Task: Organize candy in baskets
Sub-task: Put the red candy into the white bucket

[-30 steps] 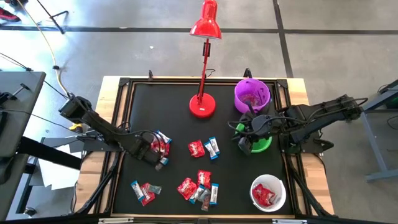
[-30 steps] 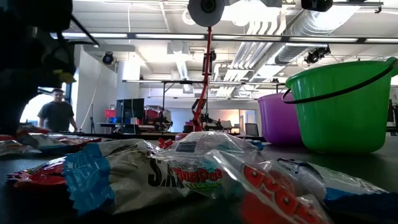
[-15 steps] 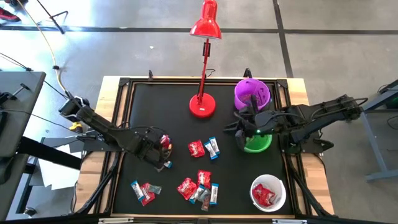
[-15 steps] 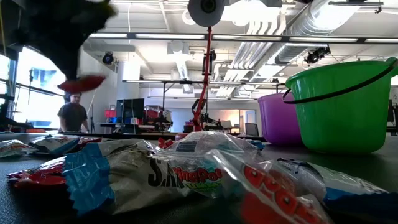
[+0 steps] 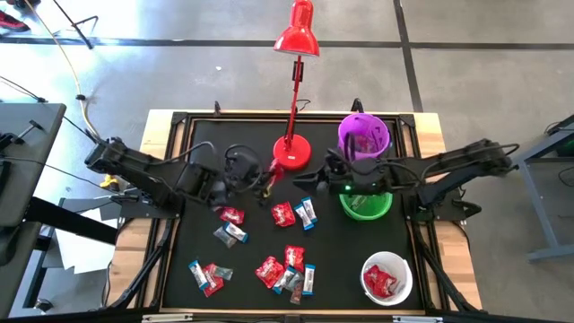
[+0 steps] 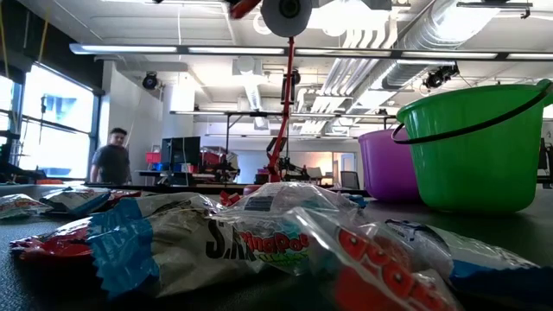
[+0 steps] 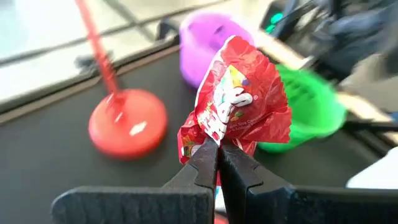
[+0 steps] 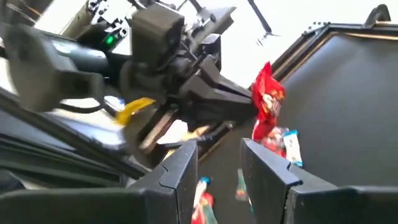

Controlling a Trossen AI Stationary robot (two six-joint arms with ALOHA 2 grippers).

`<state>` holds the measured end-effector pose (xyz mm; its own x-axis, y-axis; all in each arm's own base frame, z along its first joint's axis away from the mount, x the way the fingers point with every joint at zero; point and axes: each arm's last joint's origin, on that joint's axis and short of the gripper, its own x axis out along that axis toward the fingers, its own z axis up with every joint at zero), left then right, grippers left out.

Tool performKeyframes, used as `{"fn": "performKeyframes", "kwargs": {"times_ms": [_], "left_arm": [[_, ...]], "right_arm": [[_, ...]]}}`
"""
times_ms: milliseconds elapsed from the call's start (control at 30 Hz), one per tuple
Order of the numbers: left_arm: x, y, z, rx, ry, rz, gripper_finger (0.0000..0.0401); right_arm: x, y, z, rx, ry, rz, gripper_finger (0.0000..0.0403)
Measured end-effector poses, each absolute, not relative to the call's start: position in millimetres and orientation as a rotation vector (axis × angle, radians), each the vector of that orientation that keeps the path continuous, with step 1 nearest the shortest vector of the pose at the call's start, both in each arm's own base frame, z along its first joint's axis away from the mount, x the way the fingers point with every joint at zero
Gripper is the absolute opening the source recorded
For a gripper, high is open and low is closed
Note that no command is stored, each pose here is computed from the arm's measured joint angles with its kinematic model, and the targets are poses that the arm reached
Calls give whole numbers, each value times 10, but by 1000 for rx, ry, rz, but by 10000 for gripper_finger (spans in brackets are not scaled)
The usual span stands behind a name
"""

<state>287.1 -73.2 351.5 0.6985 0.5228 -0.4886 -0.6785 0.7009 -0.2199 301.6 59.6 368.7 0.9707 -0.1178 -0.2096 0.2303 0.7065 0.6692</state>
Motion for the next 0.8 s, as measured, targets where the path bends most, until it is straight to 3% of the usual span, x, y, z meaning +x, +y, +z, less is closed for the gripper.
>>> {"fn": "performKeyframes", "kwargs": {"times_ms": [800], "left_arm": [[3018, -665, 3702, -381, 292, 597, 0]], "right_arm": [[3131, 378, 3675, 684, 72, -304, 120]]}}
